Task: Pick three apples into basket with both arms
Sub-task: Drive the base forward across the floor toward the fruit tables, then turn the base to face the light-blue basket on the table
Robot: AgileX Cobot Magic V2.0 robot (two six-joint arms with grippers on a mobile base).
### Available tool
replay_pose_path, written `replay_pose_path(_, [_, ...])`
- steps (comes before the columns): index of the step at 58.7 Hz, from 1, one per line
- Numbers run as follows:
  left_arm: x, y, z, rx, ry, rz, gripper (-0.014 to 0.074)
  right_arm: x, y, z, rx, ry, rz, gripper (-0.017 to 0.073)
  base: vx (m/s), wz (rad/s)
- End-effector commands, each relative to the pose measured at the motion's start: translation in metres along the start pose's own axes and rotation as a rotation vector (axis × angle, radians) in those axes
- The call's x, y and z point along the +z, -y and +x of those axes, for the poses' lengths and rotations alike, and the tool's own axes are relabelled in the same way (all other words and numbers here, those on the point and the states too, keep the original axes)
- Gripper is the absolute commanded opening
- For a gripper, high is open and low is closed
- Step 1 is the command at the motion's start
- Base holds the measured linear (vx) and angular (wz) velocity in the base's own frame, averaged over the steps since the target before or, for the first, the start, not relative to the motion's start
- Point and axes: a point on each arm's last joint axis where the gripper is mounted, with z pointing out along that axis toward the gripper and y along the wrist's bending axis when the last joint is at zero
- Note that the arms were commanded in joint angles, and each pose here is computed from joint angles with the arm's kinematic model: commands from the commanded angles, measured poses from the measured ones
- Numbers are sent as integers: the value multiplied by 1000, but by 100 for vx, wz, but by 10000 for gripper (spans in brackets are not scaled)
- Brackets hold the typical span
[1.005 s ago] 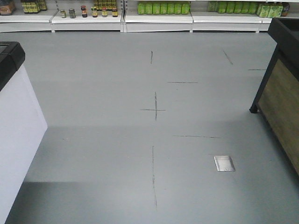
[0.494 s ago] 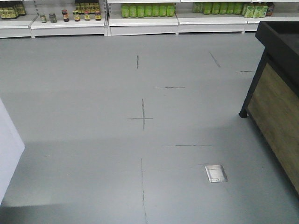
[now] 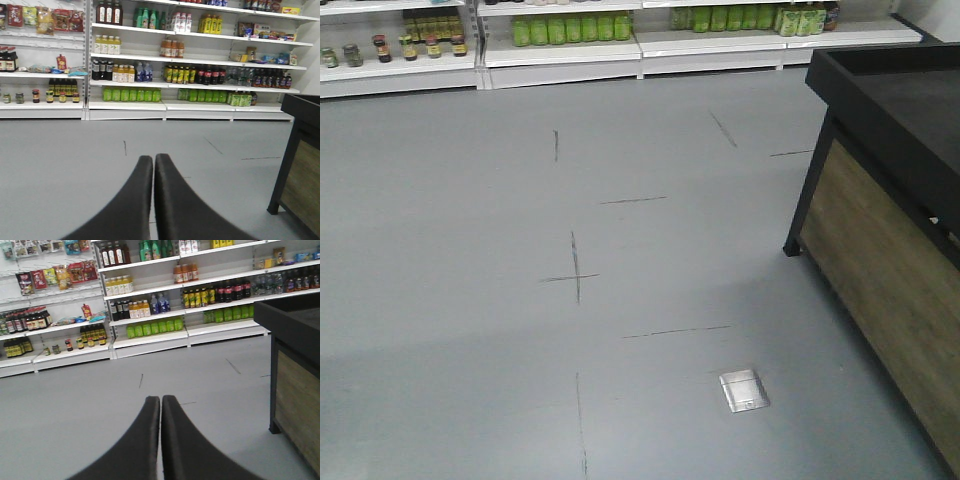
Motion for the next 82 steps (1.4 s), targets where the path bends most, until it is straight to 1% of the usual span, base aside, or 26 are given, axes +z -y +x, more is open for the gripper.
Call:
replay_pose_path(1, [-3, 0, -16, -10, 115, -5, -6, -1, -1, -3, -19, 71, -14, -5, 24, -31])
replay_pose_path(29, [-3, 0, -16, -10, 115, -5, -6, -1, -1, -3, -19, 71, -14, -5, 21, -39])
replay_pose_path(82, [-3, 0, -16, -10, 115, -5, -6, -1, -1, -3, -19, 71, -14, -5, 14, -56])
